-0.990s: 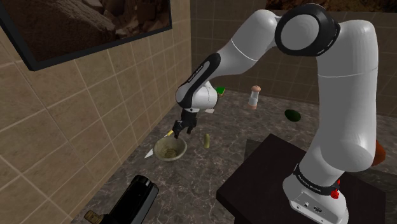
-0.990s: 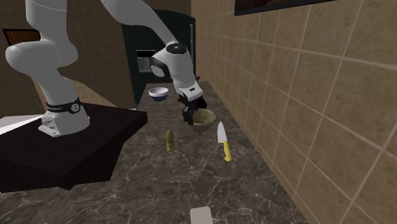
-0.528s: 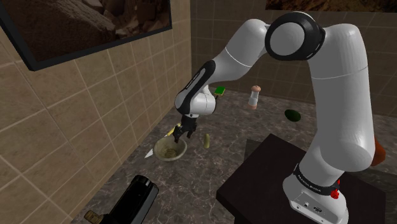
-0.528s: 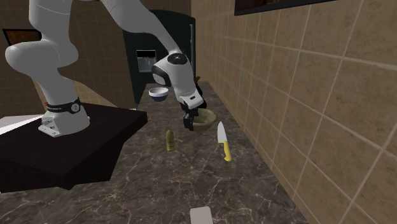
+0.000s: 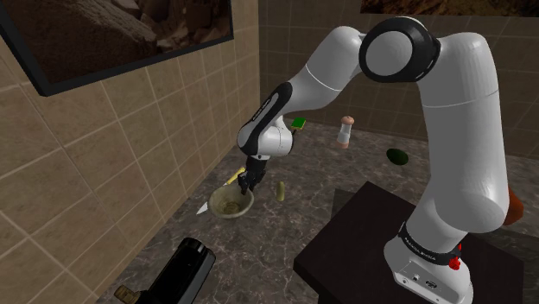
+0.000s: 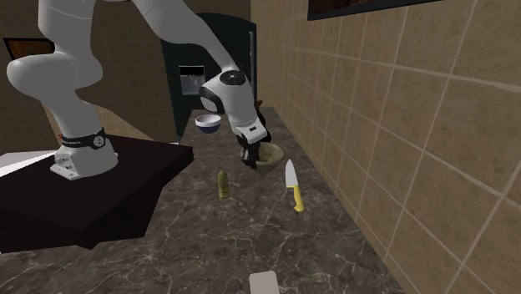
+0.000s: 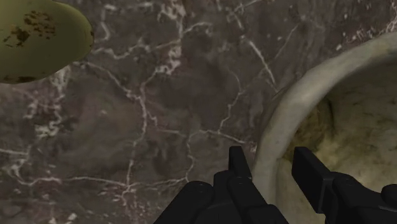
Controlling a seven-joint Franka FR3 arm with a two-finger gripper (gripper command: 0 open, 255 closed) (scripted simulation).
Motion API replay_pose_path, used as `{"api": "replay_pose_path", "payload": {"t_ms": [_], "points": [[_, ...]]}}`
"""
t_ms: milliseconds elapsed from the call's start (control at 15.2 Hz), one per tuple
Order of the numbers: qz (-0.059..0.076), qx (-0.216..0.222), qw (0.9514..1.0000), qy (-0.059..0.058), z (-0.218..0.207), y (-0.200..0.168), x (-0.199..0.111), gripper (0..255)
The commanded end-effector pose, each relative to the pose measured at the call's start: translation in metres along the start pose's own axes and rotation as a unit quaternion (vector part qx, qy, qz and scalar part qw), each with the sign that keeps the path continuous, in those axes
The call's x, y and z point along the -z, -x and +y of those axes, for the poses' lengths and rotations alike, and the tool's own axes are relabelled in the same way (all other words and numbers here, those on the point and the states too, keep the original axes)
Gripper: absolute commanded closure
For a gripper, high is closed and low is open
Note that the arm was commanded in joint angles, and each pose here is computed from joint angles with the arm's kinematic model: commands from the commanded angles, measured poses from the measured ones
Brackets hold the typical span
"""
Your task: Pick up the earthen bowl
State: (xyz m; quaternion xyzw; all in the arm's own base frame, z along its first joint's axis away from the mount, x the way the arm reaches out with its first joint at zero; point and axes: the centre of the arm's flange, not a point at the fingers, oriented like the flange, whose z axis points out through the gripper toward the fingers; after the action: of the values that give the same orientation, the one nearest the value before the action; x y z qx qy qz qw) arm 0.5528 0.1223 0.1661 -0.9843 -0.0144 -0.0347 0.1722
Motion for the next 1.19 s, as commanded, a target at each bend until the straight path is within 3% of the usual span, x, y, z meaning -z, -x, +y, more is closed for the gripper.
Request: {"api": "replay_pose_path", "payload": {"t_ms": [0,1122], "points": [[-0.001,0.000,1.0000,0.000,0.000,0.000,-0.001,255],[-0.001,0.000,1.0000,0.000,-0.028,-0.005,0.074,255]]}}
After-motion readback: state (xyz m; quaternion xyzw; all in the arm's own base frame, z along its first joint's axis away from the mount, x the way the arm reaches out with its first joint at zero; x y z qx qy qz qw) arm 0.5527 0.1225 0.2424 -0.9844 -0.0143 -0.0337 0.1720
